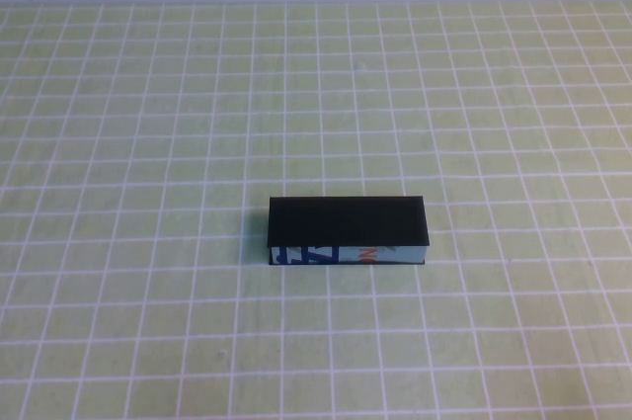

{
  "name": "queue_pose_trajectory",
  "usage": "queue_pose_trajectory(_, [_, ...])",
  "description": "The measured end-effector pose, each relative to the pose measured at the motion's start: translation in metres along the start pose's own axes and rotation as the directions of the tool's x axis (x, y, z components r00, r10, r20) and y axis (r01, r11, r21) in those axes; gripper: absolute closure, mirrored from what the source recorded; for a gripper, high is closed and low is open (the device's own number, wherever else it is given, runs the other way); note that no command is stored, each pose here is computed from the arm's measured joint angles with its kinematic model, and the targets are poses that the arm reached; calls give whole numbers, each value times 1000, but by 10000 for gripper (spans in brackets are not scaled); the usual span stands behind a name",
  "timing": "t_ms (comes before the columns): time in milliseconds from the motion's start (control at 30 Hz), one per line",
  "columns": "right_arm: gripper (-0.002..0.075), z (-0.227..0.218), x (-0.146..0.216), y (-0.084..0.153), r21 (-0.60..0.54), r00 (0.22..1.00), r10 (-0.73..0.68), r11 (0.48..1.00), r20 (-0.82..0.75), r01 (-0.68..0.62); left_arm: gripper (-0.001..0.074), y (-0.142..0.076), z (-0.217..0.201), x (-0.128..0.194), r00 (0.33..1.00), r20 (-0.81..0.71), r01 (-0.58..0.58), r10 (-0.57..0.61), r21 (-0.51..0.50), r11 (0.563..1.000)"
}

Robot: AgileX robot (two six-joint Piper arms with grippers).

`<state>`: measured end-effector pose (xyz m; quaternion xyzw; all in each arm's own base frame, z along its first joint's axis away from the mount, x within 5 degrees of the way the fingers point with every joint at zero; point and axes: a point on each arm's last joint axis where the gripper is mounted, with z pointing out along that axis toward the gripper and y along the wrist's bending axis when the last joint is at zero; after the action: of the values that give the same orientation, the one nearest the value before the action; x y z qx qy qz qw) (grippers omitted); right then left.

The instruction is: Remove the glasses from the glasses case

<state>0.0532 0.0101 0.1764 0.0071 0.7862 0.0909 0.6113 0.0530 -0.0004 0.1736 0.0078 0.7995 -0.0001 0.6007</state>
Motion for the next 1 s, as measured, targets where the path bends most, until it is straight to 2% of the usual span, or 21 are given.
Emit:
queue_pose_trajectory(400, [743,0,0,0,0,1000,0,1000,0,0,739,0,0,0,1000,2,0,0,0,1000])
queue_pose_trajectory(467, [743,0,0,0,0,1000,0,1000,0,0,739,-1,0,-1,1000,12,23,-23,9,1000])
queue_pose_trajectory(533, [743,0,0,0,0,1000,0,1000,0,0,739,-3,0,-3,994,29,103,-104,33,994])
queue_pose_trajectory(633, [743,0,0,0,0,1000,0,1000,0,0,739,-6,-1,-8,950,60,301,-307,93,949])
queue_pose_trajectory(700, [743,0,0,0,0,1000,0,1000,0,0,739,-8,-1,-12,887,82,441,-455,142,886])
queue_pose_trajectory(767, [743,0,0,0,0,1000,0,1000,0,0,739,-8,-2,-17,829,102,529,-550,177,830])
queue_pose_trajectory(867, [743,0,0,0,0,1000,0,1000,0,0,739,-6,-3,-22,778,154,579,-610,202,790])
queue_pose_trajectory(1000, [743,0,0,0,0,1000,0,1000,0,0,739,-8,-3,-24,756,131,610,-642,214,763])
